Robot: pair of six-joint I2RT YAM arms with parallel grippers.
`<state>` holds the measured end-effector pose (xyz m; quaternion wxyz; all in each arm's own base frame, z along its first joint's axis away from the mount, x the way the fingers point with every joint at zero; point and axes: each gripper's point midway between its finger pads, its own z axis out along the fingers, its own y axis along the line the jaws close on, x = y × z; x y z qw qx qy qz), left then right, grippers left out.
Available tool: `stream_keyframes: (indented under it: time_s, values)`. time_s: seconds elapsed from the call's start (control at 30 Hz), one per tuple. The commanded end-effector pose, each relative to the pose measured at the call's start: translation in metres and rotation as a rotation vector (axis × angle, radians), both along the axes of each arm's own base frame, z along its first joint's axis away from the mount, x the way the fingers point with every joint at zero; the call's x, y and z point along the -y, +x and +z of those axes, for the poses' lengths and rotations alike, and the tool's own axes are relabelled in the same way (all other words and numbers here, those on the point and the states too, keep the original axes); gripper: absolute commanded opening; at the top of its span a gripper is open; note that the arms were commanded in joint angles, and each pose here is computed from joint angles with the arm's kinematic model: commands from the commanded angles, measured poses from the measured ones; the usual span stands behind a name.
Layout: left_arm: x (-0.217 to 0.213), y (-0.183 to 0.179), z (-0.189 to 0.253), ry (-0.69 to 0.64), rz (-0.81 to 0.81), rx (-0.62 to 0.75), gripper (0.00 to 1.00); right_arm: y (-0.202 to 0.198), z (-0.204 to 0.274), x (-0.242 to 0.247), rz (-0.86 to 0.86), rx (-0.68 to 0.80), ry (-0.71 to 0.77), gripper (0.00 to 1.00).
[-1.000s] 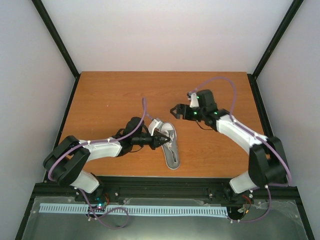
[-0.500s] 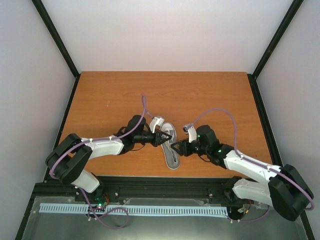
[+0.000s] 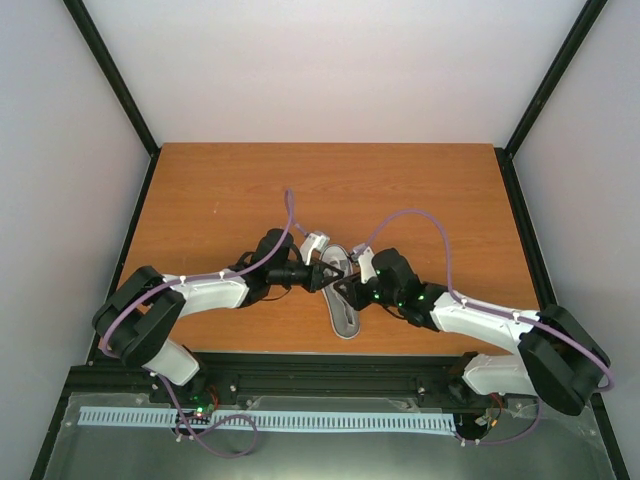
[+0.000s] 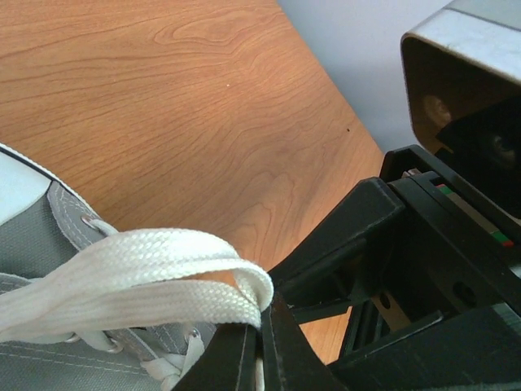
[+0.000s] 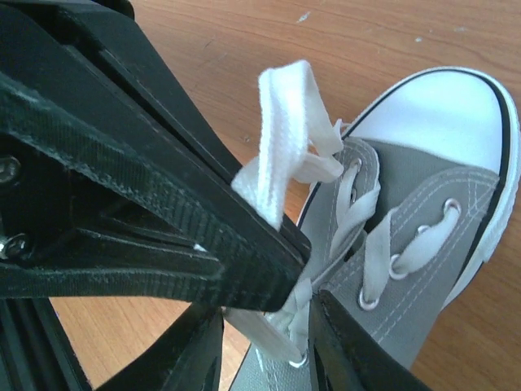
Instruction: Tie the shoes
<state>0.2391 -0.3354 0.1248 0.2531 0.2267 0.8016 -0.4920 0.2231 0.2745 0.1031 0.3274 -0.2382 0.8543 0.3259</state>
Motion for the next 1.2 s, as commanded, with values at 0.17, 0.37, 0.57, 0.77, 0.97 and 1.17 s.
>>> stream_keyframes:
  time_s: [0.17, 0.37, 0.57, 0.77, 0.97, 1.17]
  values:
    - [0.009, 0.006, 0.014, -0.021, -0.002, 0.014, 0.01, 0.006, 0.011, -0.015, 0.032, 0.068, 0.008, 0.27]
    - [0.01, 0.006, 0.012, -0.018, -0.004, 0.01, 0.01, 0.008, 0.012, -0.015, 0.015, 0.074, 0.021, 0.11]
    - [0.008, 0.007, 0.012, -0.012, 0.007, 0.018, 0.01, 0.025, 0.004, 0.003, -0.127, 0.079, -0.034, 0.03]
    - [0.009, 0.007, 0.014, -0.022, 0.002, 0.018, 0.01, 0.04, -0.007, 0.027, -0.284, 0.06, -0.104, 0.03]
    - [0.009, 0.007, 0.012, -0.018, 0.002, 0.013, 0.01, 0.048, -0.016, 0.051, -0.429, 0.037, -0.144, 0.03]
    - [0.01, 0.005, 0.005, -0.012, -0.013, -0.005, 0.01, 0.048, -0.025, 0.054, -0.434, 0.013, -0.152, 0.03]
